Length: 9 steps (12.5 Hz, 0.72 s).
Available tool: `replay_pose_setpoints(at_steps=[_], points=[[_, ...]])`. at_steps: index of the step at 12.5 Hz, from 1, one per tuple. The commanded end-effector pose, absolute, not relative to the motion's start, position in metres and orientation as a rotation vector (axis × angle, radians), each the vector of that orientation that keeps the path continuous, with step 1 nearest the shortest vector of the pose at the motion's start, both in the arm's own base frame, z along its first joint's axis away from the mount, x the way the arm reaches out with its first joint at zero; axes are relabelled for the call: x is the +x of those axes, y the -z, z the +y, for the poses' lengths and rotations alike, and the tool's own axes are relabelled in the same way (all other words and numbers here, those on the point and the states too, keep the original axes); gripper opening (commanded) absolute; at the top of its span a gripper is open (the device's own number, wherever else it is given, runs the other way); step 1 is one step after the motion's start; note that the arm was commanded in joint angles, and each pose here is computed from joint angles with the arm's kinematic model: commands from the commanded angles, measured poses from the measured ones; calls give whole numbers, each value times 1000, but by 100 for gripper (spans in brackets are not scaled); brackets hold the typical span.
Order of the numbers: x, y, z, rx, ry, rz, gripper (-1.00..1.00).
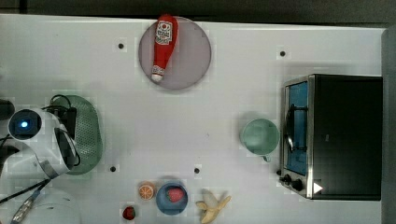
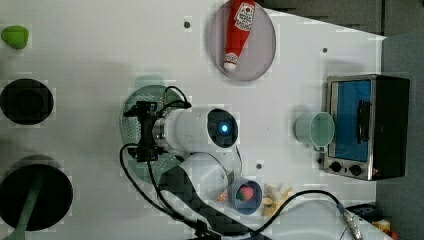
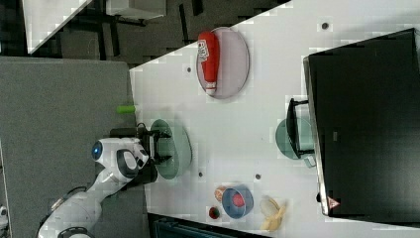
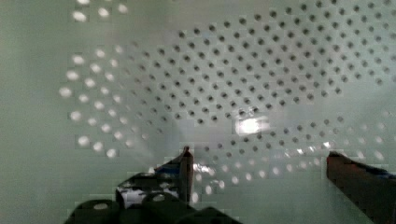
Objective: Drag strainer right to left.
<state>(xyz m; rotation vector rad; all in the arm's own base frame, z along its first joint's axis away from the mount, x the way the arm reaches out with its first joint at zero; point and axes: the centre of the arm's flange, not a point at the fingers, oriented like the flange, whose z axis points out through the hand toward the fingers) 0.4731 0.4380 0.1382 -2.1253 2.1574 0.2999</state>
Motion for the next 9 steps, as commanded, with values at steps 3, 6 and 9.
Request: replay_pose_setpoints(at_steps=[3,6,9], points=[[518,-234,389,-2326,-202,1964,100],[554,-354,311,-2501,-150,1680,100],[572,-470,183,-2559,-79,1543,100]])
